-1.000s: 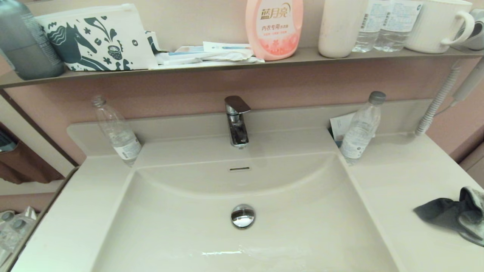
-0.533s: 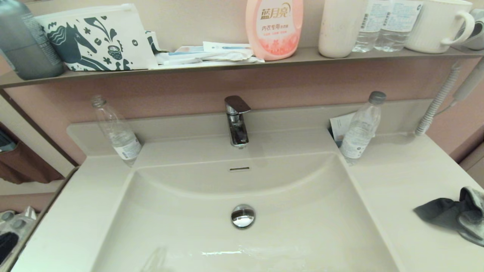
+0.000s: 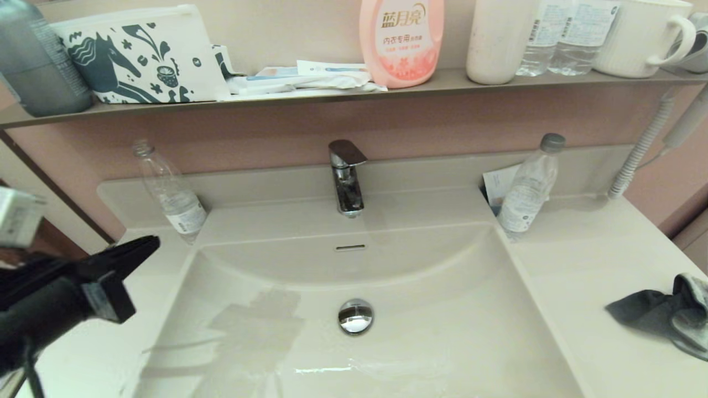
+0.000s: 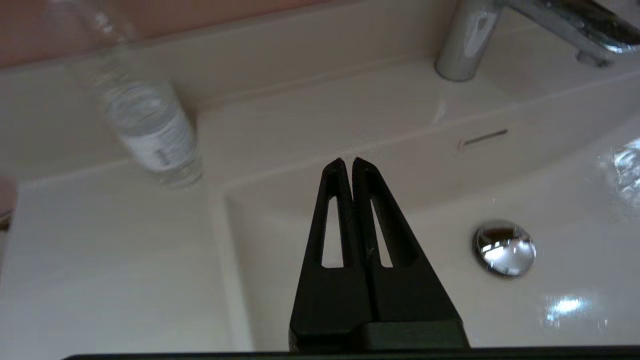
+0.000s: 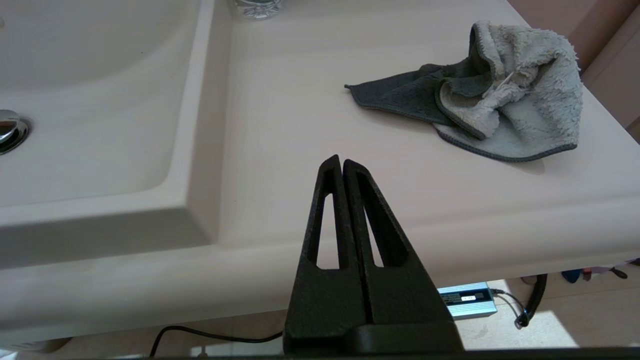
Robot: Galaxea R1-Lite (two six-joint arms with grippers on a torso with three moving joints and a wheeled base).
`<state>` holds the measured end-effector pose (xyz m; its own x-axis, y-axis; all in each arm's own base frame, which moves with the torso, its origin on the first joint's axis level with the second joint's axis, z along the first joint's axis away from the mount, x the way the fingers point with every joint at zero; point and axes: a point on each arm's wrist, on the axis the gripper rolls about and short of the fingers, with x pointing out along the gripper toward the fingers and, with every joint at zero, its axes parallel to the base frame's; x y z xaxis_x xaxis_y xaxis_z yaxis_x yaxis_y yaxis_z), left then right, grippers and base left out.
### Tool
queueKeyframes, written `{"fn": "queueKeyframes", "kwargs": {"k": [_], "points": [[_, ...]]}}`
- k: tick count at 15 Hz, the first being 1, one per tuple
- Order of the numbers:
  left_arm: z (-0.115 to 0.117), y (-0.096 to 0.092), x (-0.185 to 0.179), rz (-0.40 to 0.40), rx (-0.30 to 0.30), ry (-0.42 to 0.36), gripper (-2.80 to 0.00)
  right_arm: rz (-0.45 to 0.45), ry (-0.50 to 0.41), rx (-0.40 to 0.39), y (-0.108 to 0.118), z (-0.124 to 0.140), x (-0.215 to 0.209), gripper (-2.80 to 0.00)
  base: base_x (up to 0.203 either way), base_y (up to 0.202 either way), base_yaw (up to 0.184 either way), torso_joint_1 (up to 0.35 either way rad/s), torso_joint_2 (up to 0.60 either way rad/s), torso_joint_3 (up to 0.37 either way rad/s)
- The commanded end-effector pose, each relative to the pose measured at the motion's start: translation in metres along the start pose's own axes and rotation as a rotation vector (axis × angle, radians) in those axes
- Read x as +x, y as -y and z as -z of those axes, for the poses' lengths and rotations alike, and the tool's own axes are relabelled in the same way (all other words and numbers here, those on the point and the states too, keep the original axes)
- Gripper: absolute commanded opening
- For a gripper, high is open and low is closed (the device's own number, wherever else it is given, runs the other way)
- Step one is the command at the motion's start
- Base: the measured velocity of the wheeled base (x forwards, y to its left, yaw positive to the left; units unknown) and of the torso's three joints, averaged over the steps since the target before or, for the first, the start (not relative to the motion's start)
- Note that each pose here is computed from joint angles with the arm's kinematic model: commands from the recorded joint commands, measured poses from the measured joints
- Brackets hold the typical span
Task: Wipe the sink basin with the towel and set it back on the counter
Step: Turn on the faucet
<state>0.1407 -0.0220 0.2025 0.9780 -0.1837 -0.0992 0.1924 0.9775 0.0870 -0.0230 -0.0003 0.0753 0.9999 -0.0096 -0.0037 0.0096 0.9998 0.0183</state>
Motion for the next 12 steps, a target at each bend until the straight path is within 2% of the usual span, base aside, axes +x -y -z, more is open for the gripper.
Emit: {"fn": "queueKeyframes", "kwargs": {"k": [1,6,8,10,12], "points": [[0.009,0.021,0.053,0.058,0.003,-0.081,-2.8,0.0,-0.001,0.0,0.0,0.0,0.0,-2.8,0.0,0.0,0.0,0.0,0.0,0.0],[0.006,0.091,0.112,0.092,-0.026,0.031,-2.8,0.0,-0.001,0.0,0.0,0.0,0.0,-2.8,0.0,0.0,0.0,0.0,0.0,0.0],[-0.01,0.11,0.128,0.118,-0.054,0.118,-2.8,0.0,-0.001,0.0,0.0,0.0,0.0,-2.8,0.0,0.0,0.0,0.0,0.0,0.0],[-0.015,0.129,0.132,0.167,-0.065,0.143,-2.8,0.0,-0.001,0.0,0.0,0.0,0.0,-2.8,0.0,0.0,0.0,0.0,0.0,0.0],[-0.013,0.136,0.139,0.177,-0.06,0.138,-2.8,0.0,-0.001,0.0,0.0,0.0,0.0,-2.8,0.0,0.0,0.0,0.0,0.0,0.0]]}}
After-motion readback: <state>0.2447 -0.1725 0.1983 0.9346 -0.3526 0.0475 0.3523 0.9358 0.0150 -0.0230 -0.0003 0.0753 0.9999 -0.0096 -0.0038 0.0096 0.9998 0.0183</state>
